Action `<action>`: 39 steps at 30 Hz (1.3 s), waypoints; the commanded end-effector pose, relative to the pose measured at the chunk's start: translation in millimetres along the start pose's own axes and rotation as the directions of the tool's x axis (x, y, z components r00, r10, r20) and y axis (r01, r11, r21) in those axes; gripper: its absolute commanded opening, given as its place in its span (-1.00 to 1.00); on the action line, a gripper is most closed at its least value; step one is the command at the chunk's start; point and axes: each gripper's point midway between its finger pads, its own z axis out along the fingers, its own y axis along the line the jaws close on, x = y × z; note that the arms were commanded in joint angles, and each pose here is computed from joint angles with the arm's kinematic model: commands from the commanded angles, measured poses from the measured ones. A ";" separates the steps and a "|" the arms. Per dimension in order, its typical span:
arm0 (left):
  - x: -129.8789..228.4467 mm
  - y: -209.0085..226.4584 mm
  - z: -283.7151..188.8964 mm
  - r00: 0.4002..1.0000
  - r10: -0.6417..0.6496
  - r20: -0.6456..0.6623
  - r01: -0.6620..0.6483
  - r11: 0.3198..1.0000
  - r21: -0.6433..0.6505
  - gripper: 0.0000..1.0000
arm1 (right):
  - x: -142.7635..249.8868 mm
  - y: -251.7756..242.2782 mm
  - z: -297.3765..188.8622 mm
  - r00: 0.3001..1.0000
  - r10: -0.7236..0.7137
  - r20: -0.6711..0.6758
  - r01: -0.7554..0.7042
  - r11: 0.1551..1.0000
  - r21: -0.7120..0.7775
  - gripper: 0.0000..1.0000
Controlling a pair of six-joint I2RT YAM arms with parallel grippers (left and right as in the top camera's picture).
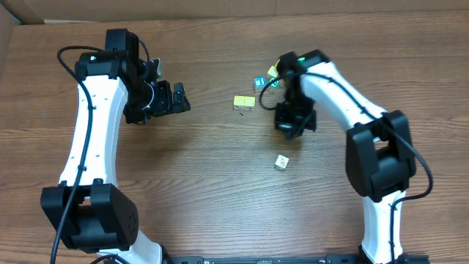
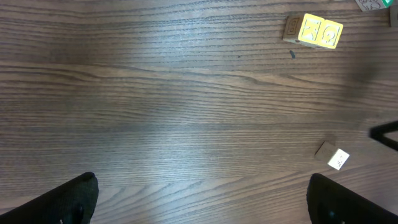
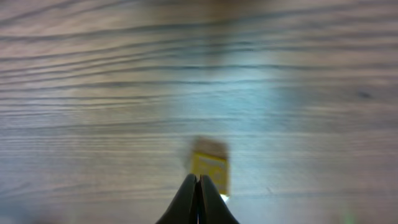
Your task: Flip 4 blocks
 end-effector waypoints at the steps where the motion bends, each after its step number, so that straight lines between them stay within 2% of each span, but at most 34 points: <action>1: -5.0 -2.8 -3.1 1.000 0.000 0.018 0.000 1.000 -0.003 1.00 | 9.7 -6.4 -42.5 0.997 -0.001 0.075 0.003 1.000 -0.021 -0.92; 3: -5.0 -2.8 -3.1 1.000 0.000 0.018 0.000 1.000 -0.003 1.00 | 16.3 -18.1 -52.2 0.994 0.004 0.106 -0.008 0.999 0.040 -0.92; 8: -5.0 -2.8 -3.1 1.000 0.000 0.018 0.000 1.000 -0.003 1.00 | 38.9 -17.5 -60.4 0.990 -0.037 0.138 0.030 0.998 0.057 -0.92; 15: -5.0 -2.8 -3.1 1.000 0.000 0.018 0.000 1.000 -0.003 1.00 | 52.8 -35.2 -23.2 0.989 0.080 0.125 -0.086 0.995 0.043 -0.92; 24: -5.0 -2.8 -3.1 1.000 0.000 0.018 0.000 1.000 -0.003 1.00 | 44.0 -36.8 49.7 0.967 0.202 0.152 -0.201 0.979 -0.023 -0.92; 29: -5.0 -2.8 -3.1 1.000 0.000 0.018 0.000 1.000 -0.003 1.00 | 31.7 -39.1 55.9 0.940 0.268 0.209 -0.265 0.963 -0.042 -0.92; 36: -5.0 -2.8 -3.1 1.000 0.000 0.018 0.000 1.000 -0.003 1.00 | 20.8 -29.4 54.2 0.932 0.271 0.239 -0.255 0.962 -0.095 -0.92; 39: -5.0 -2.8 -3.1 1.000 0.000 0.018 0.000 1.000 -0.003 0.99 | 20.0 -27.7 53.9 0.920 0.315 0.234 -0.296 0.948 -0.114 -0.92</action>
